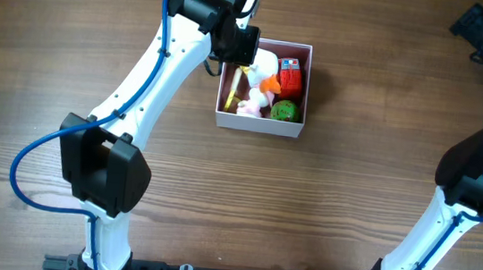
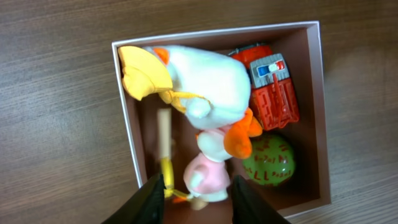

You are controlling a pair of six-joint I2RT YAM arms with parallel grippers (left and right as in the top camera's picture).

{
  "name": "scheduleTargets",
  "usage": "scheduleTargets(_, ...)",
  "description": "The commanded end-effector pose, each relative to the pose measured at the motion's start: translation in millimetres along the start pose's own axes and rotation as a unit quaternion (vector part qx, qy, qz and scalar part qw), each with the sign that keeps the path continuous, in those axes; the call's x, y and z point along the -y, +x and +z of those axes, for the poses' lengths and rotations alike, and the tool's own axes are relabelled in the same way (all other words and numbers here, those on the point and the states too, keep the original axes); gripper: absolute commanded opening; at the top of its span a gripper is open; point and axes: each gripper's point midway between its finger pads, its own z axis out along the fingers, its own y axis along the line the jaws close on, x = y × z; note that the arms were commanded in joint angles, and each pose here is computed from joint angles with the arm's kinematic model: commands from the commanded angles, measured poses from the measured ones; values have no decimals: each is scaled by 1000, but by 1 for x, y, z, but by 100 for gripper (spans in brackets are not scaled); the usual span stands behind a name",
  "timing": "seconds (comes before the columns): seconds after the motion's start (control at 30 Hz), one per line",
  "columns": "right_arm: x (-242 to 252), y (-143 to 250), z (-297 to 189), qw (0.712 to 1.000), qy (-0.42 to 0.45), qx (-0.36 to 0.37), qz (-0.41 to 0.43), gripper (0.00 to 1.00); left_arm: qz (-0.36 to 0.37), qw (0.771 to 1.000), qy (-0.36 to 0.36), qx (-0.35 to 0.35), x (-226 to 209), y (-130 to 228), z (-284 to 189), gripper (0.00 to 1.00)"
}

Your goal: Pack container

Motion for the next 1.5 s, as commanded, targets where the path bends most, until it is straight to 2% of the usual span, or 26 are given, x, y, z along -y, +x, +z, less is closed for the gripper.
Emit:
scheduleTargets(0.0,-2,2,3,1000,-2,-3,1,100,-2,1000,-4,1,-2,-2,4,44)
scheduleTargets(0.07,-2,2,3,1000,-2,-3,1,100,-2,1000,-3,3,-2,-3,2,52)
scheduleTargets(0.1,-2,2,3,1000,-2,-3,1,100,-2,1000,-3,5,-2,-3,0,63)
scheduleTargets(0.17,-2,2,3,1000,-2,-3,1,100,-3,1000,-2,10,-3,-4,-6,78)
scheduleTargets(0.23,-2,2,3,1000,-2,-3,1,100,-7,1000,-2,19,-6,-6,-20,100)
scheduleTargets(0.33,-2,2,3,1000,-2,-3,1,100,-19,999,-22,29,-22,-3,-47,100)
scheduleTargets(0.53,-2,2,3,1000,-2,-3,1,100,-77,994,-74,-15,-70,38,-100,100)
scheduleTargets(0.77,-2,2,3,1000,-2,-3,1,100,-85,992,-91,-35,-73,69,-135,100)
scheduleTargets(0.87,-2,2,3,1000,-2,-3,1,100,-107,984,-139,-32,-80,84,-155,100)
scheduleTargets(0.97,-2,2,3,1000,-2,-3,1,100,-117,980,-163,-9,-80,97,-180,100)
scheduleTargets(1.1,-2,2,3,1000,-2,-3,1,100,-102,983,-143,50,-64,115,-223,100)
scheduleTargets(1.3,-2,2,3,1000,-2,-3,1,100,-153,972,-124,127,-72,157,-265,100)
scheduleTargets(1.47,-2,1,3,1000,-2,-2,1,100,-166,961,-86,203,-72,173,-300,100)
